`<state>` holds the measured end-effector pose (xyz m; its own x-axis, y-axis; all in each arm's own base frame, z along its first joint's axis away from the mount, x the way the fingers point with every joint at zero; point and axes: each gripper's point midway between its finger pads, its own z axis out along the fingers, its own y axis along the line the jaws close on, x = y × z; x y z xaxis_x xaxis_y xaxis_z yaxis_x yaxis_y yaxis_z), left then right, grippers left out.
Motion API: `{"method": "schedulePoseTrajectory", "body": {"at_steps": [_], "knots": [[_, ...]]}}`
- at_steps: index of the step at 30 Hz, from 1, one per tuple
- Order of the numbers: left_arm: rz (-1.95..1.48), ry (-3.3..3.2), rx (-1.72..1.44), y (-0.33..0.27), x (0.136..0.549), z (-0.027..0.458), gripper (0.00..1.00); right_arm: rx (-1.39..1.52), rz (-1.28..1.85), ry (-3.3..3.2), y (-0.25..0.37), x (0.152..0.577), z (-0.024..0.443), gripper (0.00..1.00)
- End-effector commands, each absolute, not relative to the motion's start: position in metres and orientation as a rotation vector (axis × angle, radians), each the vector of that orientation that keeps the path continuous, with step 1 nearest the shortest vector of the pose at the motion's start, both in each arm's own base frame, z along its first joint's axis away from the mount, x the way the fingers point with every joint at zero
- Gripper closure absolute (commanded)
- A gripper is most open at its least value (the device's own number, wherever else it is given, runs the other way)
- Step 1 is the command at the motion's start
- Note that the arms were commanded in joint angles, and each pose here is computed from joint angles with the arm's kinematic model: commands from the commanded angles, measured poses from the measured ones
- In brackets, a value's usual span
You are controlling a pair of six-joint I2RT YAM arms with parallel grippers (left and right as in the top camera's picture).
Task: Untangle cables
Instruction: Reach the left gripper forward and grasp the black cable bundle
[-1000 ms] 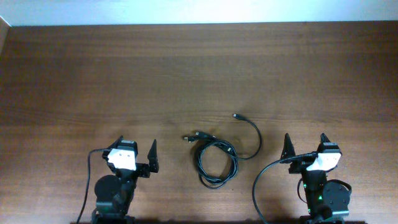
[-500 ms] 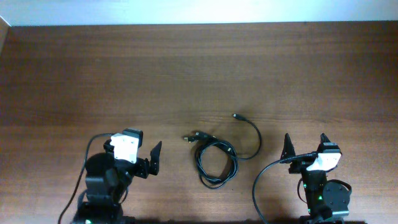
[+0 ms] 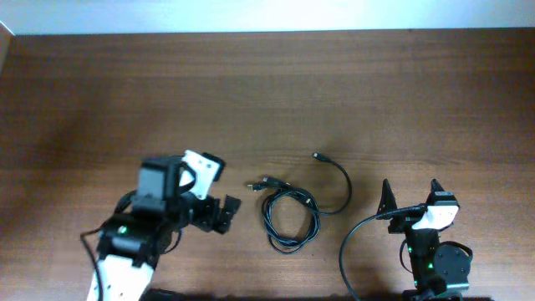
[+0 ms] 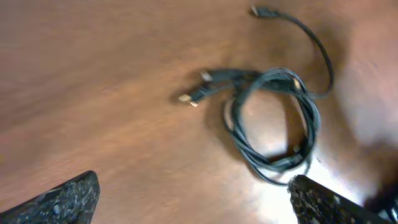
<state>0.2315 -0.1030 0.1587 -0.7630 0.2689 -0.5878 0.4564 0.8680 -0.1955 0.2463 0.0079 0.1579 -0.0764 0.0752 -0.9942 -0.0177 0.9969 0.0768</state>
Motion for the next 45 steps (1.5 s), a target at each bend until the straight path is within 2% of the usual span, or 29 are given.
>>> {"method": "schedulePoseTrajectory", "body": {"at_steps": [1,5,12,23,30,36,40,43,45], "knots": [[-0.532,2.528,0.700,-0.135,0.224,0.143,0.01,0.058,0.068,1.648,0.005,0.246,0.156,0.01],[-0.563,2.618,0.808,-0.154,0.216,0.117,0.01,0.058,0.068,1.648,0.005,0.246,0.156,0.01],[-0.581,2.740,0.789,-0.169,0.220,0.083,0.01,0.058,0.068,1.648,0.005,0.246,0.156,0.01],[-0.625,2.745,0.805,-0.184,0.229,0.066,0.01,0.058,0.068,1.648,0.005,0.246,0.156,0.01],[-0.551,2.886,0.496,-0.179,0.233,0.052,0.00,0.058,0.068,1.648,0.005,0.246,0.156,0.01],[-0.374,2.915,0.458,-0.185,0.232,0.034,0.01,0.058,0.068,1.648,0.005,0.246,0.156,0.01],[-0.263,2.923,0.328,-0.185,0.237,0.024,0.07,0.058,0.068,1.648,0.005,0.246,0.156,0.01],[-0.184,2.922,0.262,-0.178,0.241,0.019,0.08,0.058,0.068,1.648,0.005,0.246,0.156,0.01],[-0.183,2.922,0.252,-0.179,0.244,0.014,0.14,0.058,0.068,1.648,0.005,0.246,0.156,0.01]]}}
